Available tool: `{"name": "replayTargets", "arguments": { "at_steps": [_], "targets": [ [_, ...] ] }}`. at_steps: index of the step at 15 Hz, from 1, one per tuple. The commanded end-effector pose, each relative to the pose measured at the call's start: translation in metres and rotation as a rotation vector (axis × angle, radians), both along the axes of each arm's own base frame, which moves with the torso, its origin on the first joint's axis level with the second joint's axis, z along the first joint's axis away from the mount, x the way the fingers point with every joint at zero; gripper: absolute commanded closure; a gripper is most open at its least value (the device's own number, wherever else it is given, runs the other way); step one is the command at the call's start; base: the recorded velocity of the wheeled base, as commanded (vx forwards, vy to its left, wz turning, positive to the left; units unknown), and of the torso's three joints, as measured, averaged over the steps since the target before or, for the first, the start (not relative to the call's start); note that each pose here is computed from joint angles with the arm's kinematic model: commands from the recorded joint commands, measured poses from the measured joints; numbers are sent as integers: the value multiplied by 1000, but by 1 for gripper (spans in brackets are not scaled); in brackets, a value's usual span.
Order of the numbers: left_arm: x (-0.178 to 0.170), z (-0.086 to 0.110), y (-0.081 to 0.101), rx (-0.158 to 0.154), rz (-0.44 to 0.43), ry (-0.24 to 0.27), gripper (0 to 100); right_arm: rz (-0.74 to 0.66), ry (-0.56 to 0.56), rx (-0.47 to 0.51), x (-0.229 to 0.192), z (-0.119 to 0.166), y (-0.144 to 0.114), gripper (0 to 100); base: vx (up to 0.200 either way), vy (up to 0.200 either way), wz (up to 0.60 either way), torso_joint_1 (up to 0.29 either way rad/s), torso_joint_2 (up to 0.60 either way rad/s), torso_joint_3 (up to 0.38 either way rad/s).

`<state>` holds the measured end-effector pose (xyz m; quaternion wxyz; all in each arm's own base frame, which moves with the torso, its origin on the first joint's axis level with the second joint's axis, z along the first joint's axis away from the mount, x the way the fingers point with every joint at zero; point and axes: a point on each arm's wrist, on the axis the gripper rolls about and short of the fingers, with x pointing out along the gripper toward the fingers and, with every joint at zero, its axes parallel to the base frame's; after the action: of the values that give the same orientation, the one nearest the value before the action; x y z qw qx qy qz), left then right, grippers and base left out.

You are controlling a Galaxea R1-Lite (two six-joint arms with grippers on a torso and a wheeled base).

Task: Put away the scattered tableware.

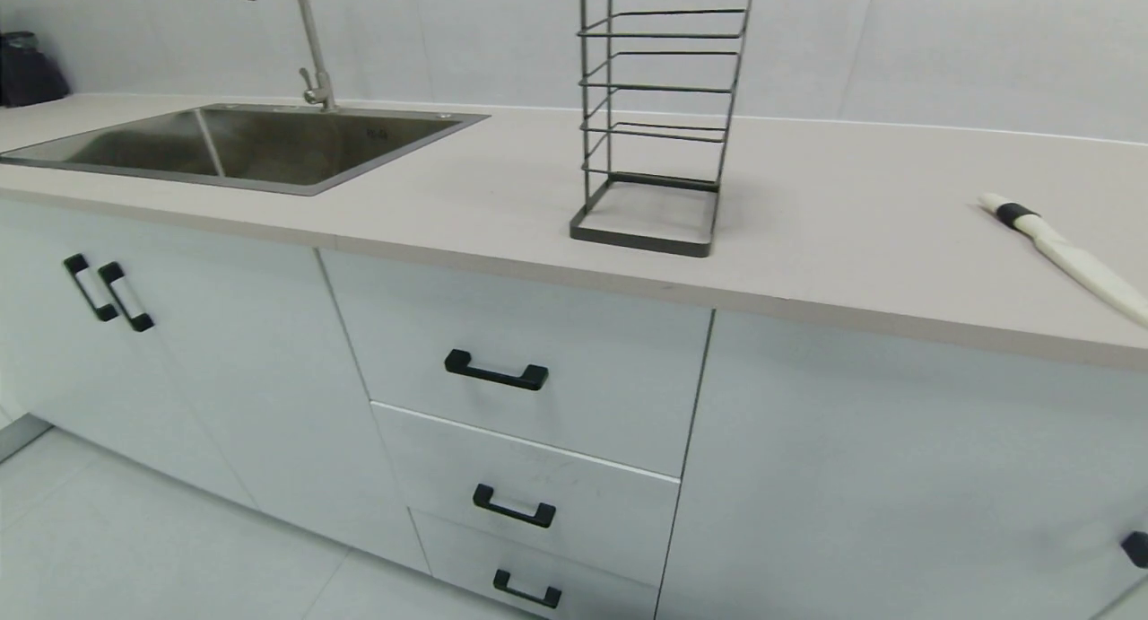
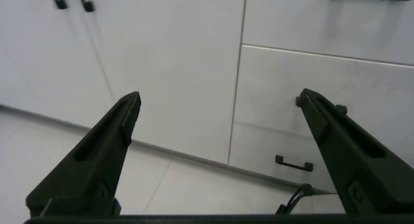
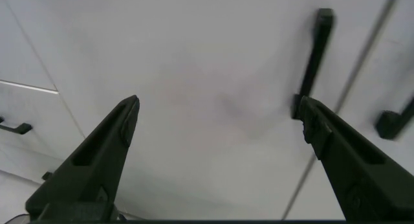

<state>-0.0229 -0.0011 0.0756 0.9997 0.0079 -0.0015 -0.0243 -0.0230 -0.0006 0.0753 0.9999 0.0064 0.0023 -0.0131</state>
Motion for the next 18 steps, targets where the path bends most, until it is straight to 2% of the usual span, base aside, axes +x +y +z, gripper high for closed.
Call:
{"name": "replayTargets", "arguments": {
  "at_steps": [1,3,6,9,12,18],
  "targets": [
    [0,0,0,1,0,1,0,0,1,0,0,0,0,0,0,0,0,0,0,0],
    [0,0,0,3,-2,1,0,0,1,0,0,0,0,0,0,0,0,0,0,0],
    [0,0,0,1,-5,1,0,0,0,0,0,0,0,0,0,0,-600,-1,1,-1],
    [0,0,0,0,-5,1,0,0,0,0,0,0,0,0,0,0,0,0,0,0],
    [0,0,0,0,-3,1,0,0,1,0,0,0,0,0,0,0,-600,-1,2,4],
    [0,0,0,0,0,1,0,0,0,0,0,0,0,0,0,0,0,0,0,0]
  ]
}}
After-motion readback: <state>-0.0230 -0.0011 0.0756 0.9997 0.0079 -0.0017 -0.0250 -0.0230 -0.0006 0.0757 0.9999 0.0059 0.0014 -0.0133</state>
